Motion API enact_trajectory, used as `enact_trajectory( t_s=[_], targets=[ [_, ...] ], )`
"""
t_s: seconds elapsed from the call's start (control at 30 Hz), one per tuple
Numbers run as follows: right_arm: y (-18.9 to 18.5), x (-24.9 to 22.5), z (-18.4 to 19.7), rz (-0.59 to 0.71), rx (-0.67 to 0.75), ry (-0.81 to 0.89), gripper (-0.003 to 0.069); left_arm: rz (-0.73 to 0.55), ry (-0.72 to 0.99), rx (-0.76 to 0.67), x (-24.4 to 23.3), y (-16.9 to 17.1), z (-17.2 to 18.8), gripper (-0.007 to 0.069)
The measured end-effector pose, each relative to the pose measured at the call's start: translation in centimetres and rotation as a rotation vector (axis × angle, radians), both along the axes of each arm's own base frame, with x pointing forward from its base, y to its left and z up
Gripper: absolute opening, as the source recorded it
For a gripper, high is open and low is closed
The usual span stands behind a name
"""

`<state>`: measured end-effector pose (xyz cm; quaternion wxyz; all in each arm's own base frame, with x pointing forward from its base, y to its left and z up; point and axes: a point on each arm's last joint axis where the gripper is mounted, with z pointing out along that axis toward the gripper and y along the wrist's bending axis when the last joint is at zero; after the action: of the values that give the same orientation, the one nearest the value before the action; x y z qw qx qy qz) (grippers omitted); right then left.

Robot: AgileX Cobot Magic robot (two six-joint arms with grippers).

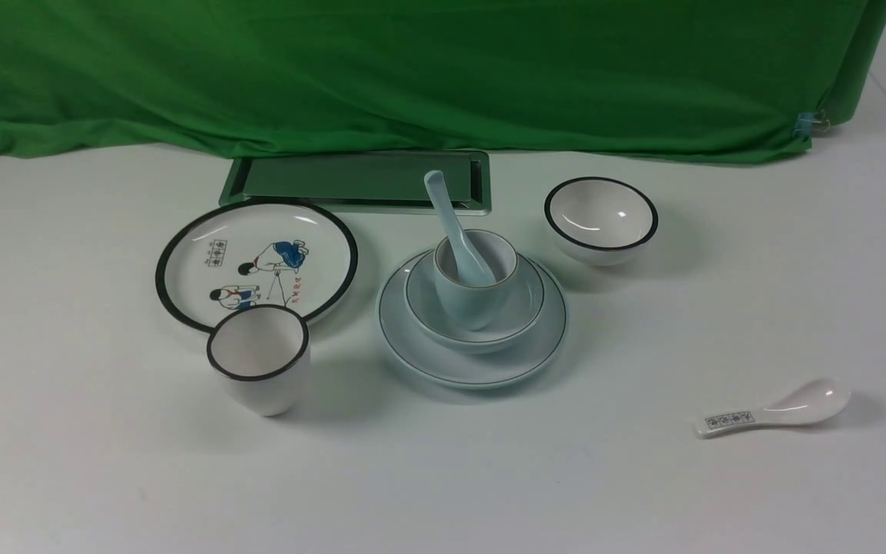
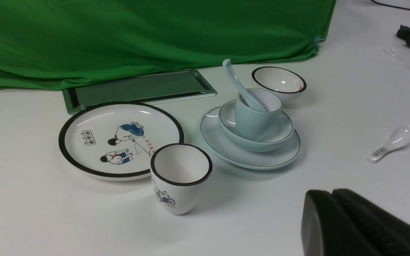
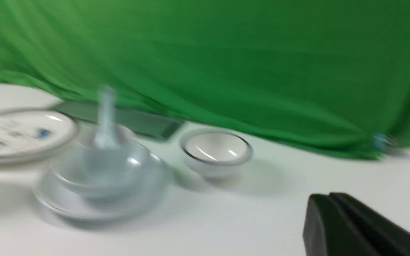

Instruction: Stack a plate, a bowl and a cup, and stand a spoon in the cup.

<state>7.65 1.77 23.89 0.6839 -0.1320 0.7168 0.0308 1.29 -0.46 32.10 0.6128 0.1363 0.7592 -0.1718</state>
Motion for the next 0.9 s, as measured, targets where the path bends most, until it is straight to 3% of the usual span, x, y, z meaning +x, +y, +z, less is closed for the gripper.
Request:
enact_trajectory(
  t_s=[0.27, 0.53, 0.9],
  targets=[
    [-1.7, -1.6, -3.6, -0.264, 0.053, -0.027, 0.0012, 0.0, 0.0, 0.0, 0.0, 0.0, 0.0, -0.0031],
    [-2.0, -2.1, -5.3, -0.263, 0.072, 0.143, 0.0012, 0.0, 0.002, 0.001, 0.0, 0.0, 0.0, -0.0031],
    [-2.2, -2.2, -5.6, -0.289, 0.072, 0.165, 0.0012, 0.0, 0.001, 0.003, 0.0, 0.0, 0.0, -0.0031]
  ],
)
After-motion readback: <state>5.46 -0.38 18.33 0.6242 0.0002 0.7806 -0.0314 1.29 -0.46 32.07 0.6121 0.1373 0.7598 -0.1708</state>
